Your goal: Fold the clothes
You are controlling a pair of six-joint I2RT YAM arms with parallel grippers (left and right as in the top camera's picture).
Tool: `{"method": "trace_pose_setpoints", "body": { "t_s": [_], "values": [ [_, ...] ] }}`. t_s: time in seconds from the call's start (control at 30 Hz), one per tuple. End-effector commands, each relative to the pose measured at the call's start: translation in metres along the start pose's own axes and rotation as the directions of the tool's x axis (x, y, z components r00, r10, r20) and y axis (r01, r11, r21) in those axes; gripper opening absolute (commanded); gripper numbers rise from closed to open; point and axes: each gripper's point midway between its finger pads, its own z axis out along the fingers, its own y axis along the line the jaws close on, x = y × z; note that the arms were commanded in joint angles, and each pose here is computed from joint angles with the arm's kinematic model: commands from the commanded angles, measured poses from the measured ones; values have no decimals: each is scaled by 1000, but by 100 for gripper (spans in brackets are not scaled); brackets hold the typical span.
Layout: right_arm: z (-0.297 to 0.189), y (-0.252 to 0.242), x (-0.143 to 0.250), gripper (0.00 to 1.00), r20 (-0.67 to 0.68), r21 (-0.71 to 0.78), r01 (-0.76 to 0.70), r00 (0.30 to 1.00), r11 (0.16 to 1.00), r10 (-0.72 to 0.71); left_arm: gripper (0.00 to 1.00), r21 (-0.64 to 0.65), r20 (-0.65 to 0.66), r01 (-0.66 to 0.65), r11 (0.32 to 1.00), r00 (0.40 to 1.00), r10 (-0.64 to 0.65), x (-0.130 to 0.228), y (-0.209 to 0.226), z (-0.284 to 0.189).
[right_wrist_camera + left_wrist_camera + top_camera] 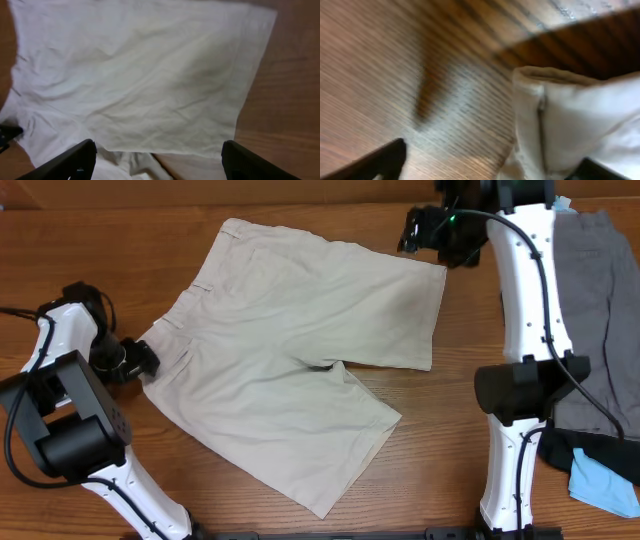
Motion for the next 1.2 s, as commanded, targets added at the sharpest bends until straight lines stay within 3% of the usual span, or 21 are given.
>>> {"method": "trace_pose_setpoints", "body": {
  "t_s": [0.0,0.27,0.6,0.77,1.17],
  "values": [
    [18,-22,11,83,-54,95,-135,989,986,141,100,133,-5,-134,982,991,136,3,-36,-2],
    [71,-50,58,85,-241,237,-172,943,956,229,100,198,127,-185,963,979,162,-31,-64,-100],
    [148,-45,103,84,-255,398,-122,937,909,238,100,202,416,-357,912,874,250,-37,-104,-243],
    [178,-37,117,84,-247,395,-114,943,912,225,100,175,467,-430,886,828,310,-29,-121,-261],
    [212,-72,126,85,-229,385,-147,941,911,249,100,140,477,-442,886,814,331,-27,-128,-261]
  ]
}}
